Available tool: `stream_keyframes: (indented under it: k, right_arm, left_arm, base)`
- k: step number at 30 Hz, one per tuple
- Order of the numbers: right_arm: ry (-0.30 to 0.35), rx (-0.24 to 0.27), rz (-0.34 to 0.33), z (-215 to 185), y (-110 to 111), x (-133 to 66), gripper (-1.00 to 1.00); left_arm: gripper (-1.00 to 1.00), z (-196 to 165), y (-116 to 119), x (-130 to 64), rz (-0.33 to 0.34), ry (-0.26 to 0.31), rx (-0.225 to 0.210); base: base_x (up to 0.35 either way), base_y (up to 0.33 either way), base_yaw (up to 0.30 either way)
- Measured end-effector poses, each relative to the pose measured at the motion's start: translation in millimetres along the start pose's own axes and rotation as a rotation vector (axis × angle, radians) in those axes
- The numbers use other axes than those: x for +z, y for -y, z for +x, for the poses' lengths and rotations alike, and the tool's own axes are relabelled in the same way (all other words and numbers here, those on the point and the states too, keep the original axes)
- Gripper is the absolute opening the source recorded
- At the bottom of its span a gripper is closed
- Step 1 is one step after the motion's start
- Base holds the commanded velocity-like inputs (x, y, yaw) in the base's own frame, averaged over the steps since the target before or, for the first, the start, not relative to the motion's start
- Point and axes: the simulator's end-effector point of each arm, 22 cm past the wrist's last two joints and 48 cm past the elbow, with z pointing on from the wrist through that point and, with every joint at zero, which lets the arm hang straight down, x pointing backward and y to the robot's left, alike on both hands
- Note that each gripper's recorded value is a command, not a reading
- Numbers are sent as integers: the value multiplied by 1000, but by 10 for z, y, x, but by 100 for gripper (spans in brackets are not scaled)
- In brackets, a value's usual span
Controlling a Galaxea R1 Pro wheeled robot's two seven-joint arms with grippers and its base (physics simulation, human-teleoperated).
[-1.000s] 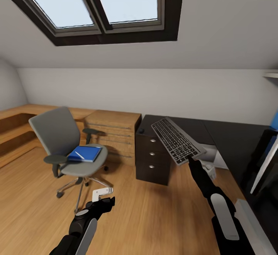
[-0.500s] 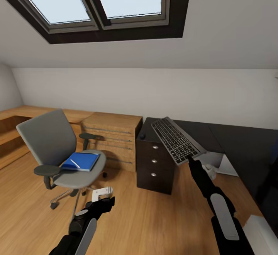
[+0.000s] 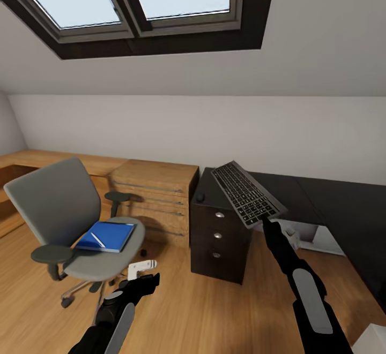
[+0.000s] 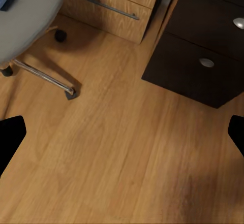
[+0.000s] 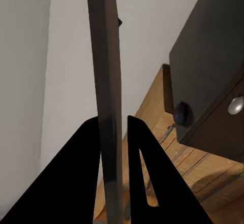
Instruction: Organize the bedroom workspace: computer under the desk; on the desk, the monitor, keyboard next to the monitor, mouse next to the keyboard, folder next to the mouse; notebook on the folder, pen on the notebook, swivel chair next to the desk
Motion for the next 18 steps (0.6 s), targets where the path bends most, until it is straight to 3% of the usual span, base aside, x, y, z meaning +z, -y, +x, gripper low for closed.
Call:
stream_keyframes:
  k: [8,12,14,18]
  right_arm:
    - [-2,6,25,30,117,1,-100]
    - [26,7,40,-3,189,4,-100]
    - [45,10,79,8,372,-4,-100]
    - [68,19,100,-1,469,-13,-100]
  left_arm:
    - [100,0,3,1,-1,0,1]
    - [100,1,2,4,-1,0,2]
    - [100,2,3,6,-1,-1,2]
    - [100,-1,9,2,0,1,2]
  base:
    - [270,170,-109]
    - [69,66,-243]
    - [11,88,-254]
    - [129,254,-256]
